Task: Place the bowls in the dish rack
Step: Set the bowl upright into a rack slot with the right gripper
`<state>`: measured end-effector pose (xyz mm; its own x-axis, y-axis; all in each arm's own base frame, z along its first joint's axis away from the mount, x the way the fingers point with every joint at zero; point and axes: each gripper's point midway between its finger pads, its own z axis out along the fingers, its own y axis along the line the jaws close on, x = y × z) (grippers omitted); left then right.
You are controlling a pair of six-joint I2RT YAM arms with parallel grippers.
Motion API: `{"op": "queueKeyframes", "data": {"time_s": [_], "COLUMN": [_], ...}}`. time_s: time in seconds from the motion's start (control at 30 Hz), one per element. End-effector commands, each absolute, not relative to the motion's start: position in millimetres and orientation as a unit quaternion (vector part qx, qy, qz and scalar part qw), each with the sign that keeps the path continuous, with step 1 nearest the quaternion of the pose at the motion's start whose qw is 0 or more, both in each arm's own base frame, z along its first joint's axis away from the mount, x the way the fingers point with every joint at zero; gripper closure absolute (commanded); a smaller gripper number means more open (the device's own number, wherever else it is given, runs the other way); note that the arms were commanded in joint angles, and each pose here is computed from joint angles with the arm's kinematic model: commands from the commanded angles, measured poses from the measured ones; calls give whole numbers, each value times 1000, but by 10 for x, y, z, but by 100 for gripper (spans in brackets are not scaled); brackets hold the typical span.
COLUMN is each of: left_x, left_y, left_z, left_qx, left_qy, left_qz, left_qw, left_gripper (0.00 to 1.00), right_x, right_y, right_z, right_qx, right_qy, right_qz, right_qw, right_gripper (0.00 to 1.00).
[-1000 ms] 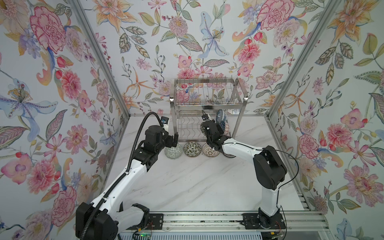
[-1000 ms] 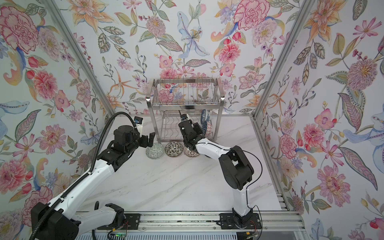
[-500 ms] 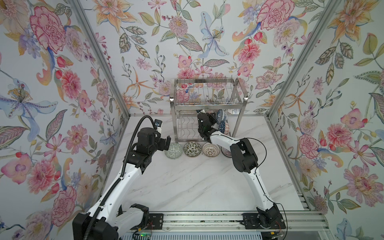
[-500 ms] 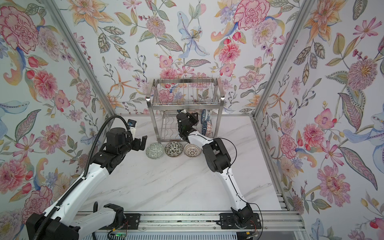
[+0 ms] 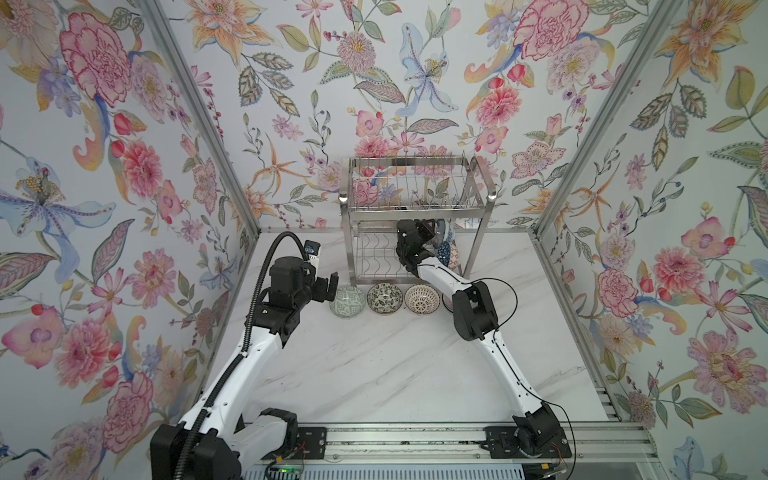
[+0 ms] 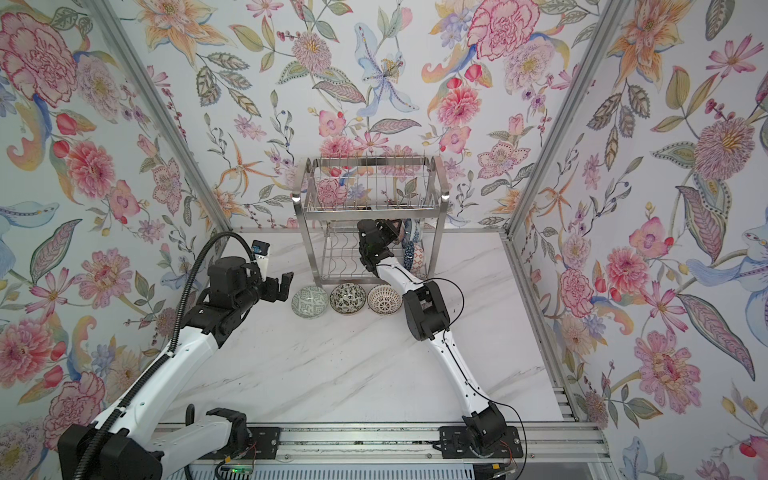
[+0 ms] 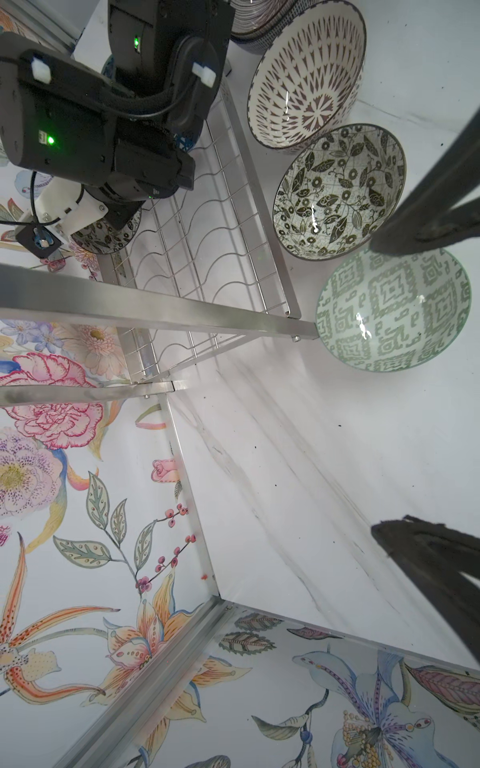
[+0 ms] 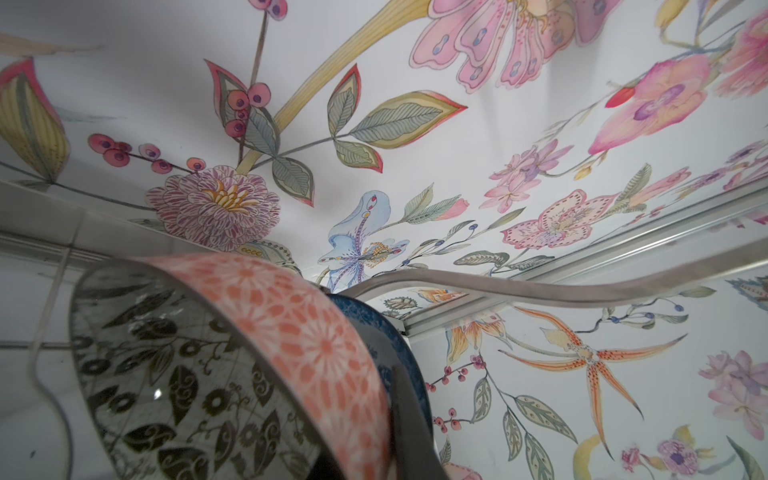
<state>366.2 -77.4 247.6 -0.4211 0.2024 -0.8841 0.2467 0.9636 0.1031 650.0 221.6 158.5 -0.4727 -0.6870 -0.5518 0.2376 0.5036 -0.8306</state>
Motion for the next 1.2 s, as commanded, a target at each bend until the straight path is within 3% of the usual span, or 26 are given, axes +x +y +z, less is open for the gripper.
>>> {"op": "queueKeyframes", "data": {"time_s": [0.0, 0.17, 0.57, 0.73, 0.87, 0.93, 1.17], "left_x": [3680, 3686, 3685, 3683, 3664, 3653, 3606], "left_y": [-773, -783, -798, -820, -826, -818, -788], "left_z": [2404, 2391, 2385, 2377, 2423, 2445, 2508], "left_qx": [136, 136, 135, 135, 135, 134, 133], "left_qy": [844, 845, 845, 845, 843, 841, 841], "left_qz": [-31, -36, -46, -53, -56, -55, -48], "left_qw": [517, 516, 515, 514, 519, 521, 523], "left_gripper": [1, 1, 1, 1, 1, 1, 1], "right_x": [6549, 6580, 6477, 6418, 6320, 6227, 5538], "right_y": [2234, 2301, 2450, 2483, 2560, 2638, 2881], "right_z": [1582, 1481, 1704, 2029, 2211, 2265, 2313], "right_qx": [-140, -154, -153, -148, -161, -179, -242], "right_qy": [725, 729, 743, 743, 746, 750, 775], "right_qz": [-445, -435, -387, -367, -351, -340, -242], "right_qw": [506, 506, 524, 540, 542, 539, 531], "right_gripper": [100, 98, 75, 53, 14, 1, 1]}}
